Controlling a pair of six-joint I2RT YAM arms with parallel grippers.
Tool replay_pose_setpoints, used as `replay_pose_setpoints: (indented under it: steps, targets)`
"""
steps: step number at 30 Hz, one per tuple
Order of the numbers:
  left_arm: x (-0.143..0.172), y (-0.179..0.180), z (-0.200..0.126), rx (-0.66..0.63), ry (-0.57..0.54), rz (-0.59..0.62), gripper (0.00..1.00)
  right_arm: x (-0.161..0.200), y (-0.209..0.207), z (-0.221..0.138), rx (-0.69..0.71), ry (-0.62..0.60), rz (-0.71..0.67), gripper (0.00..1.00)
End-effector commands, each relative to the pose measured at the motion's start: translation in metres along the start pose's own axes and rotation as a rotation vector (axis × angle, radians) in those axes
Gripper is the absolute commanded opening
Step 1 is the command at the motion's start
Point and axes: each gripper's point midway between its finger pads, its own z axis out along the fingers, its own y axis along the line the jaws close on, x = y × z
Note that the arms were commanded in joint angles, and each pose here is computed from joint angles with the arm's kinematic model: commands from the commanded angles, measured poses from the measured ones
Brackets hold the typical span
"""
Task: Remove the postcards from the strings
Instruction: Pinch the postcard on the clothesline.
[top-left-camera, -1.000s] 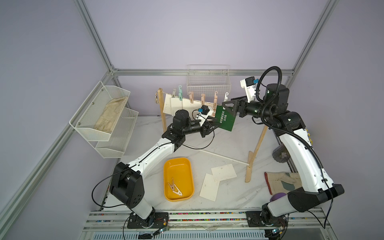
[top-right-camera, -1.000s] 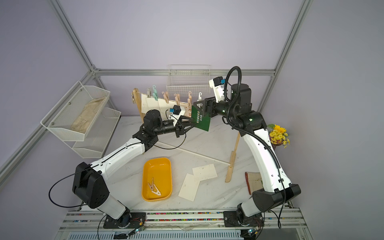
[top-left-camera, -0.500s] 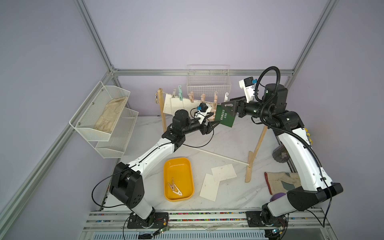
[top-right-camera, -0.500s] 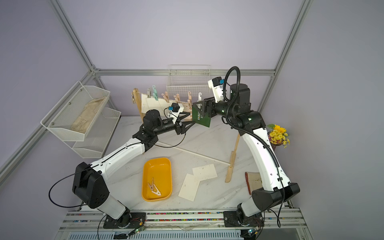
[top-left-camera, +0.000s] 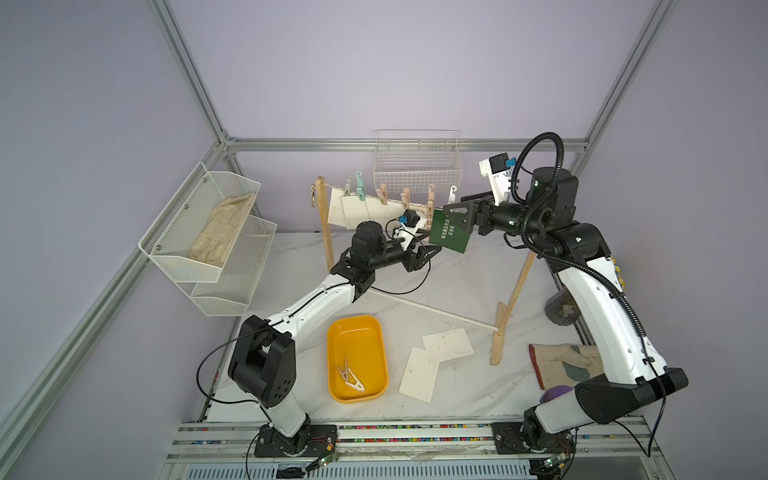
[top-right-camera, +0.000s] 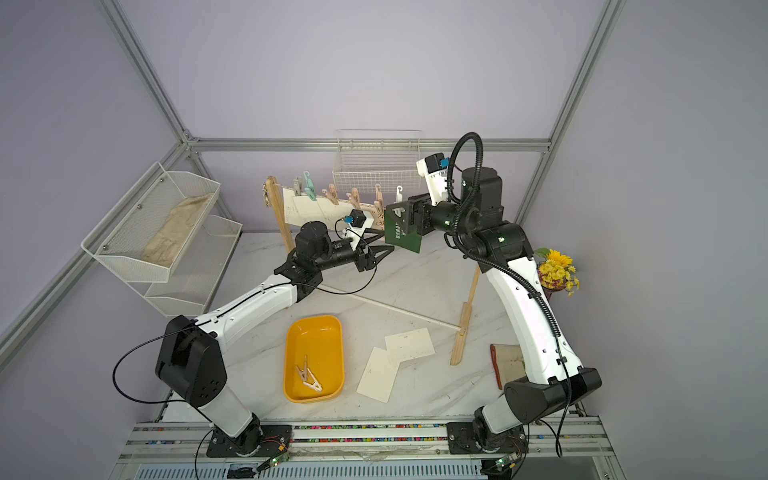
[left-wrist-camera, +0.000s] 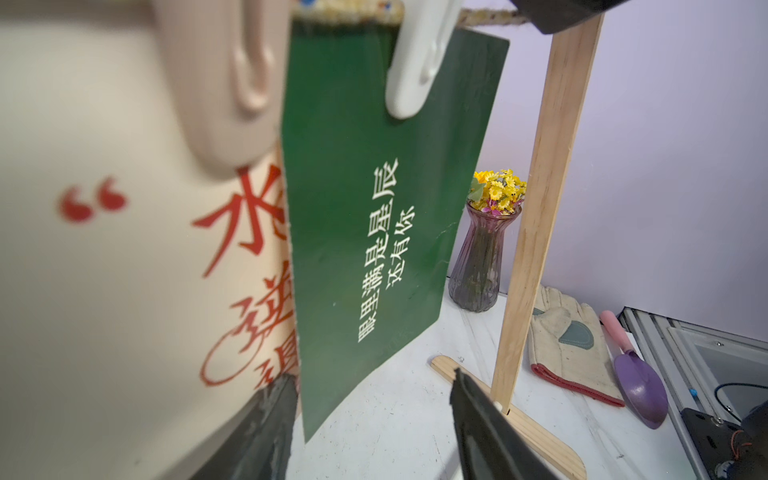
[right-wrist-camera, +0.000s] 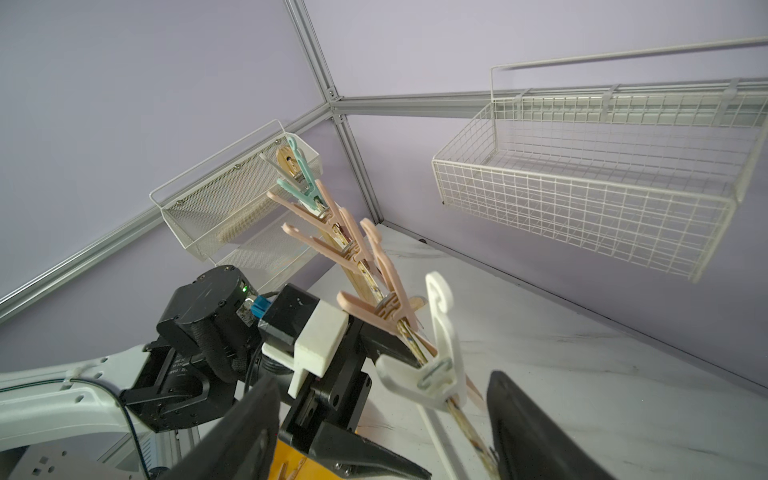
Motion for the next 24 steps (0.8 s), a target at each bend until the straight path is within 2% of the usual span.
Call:
replay_pose_setpoints:
  steps: [1, 9, 19, 24]
  targets:
    - [-0.041, -0.009, -0.001, 0.049, -0.103, 0.046, 0.5, -0.008, 0.008, -0.007, -0.02, -0.028, -0.041, 0.79]
    - [-0.041, -0.014, -0.003, 0.076, -0.118, 0.039, 0.3, -0.006, 0.006, -0.004, -0.019, -0.023, -0.034, 0.79]
    - [-0.039, -0.015, -0.004, 0.079, -0.13, 0.024, 0.01, 0.0, -0.002, 0.008, -0.02, 0.002, 0.004, 0.8]
    - [-0.039, -0.013, -0.004, 0.08, -0.134, 0.014, 0.0, -0.004, -0.008, 0.01, 0.011, -0.017, -0.001, 0.8]
